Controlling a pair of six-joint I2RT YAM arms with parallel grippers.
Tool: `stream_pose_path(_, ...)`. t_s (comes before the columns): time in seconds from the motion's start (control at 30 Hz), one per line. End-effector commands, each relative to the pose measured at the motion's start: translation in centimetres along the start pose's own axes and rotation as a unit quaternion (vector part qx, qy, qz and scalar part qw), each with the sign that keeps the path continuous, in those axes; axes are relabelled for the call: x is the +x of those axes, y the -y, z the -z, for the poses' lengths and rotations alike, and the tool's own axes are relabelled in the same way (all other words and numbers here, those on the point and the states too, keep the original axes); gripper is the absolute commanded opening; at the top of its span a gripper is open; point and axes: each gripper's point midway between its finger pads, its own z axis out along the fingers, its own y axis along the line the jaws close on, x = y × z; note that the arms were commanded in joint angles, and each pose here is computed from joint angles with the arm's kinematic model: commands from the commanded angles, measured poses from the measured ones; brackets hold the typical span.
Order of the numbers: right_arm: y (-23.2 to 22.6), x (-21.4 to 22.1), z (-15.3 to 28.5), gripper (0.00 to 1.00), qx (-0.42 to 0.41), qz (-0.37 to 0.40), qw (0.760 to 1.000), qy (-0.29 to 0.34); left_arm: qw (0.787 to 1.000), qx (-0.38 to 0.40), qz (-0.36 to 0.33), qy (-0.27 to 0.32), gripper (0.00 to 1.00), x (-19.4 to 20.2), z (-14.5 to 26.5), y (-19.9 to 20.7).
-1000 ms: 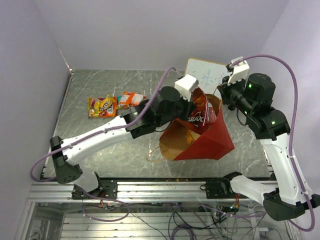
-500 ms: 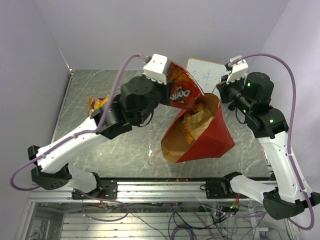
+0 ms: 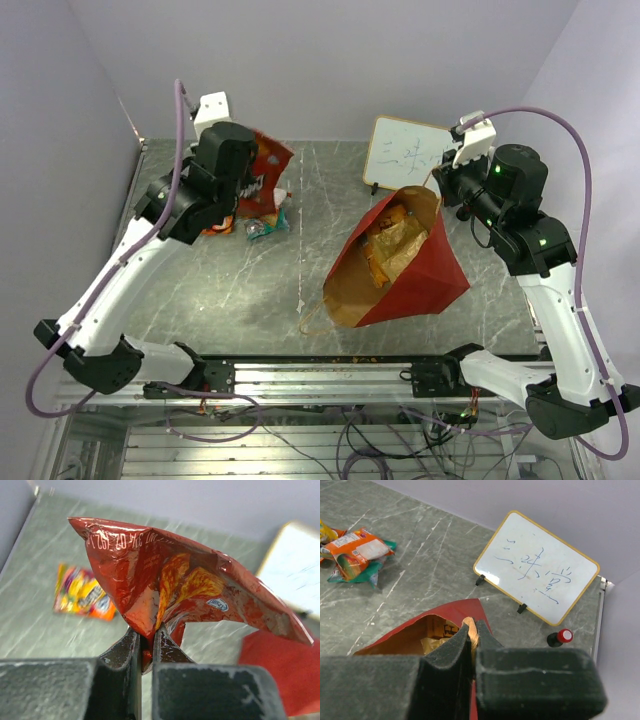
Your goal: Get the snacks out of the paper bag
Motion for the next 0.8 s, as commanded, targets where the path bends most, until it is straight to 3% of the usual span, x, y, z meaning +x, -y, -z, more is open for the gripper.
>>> stream_pose_path(0.0,0.6,-3.9,0.7,0.0,0.007,0.006,0.998,0.069,0.977,-0.074,-0.005,-0.198,0.07,10.8,-1.0,-5.6)
stream_pose_path(0.17,0.4,-3.9,0.6,0.0,0.003,0.005,0.998,0.069,0.935,-0.131,-0.005,-0.329,0.07,19.2,-1.2,-10.9)
stream_pose_path(0.27,0.3,-3.8,0.5,0.0,0.002,0.003,0.998,0.069,0.915,-0.139,0.004,-0.378,0.07,22.6,-1.1,-12.5)
stream_pose_path(0.63,0.4,-3.8,0.7,0.0,0.005,0.005,0.998,0.07,0.865,-0.208,-0.048,-0.455,0.07,28.1,-2.4,-17.8)
stream_pose_path(0.73,0.6,-3.6,0.8,0.0,0.008,0.007,0.998,0.067,0.867,-0.21,-0.032,-0.452,0.08,28.5,-3.1,-18.8)
stream_pose_path(0.77,0.6,-3.4,0.8,0.0,0.009,0.007,0.998,0.066,0.867,-0.214,-0.027,-0.449,0.14,28.5,-3.3,-19.3)
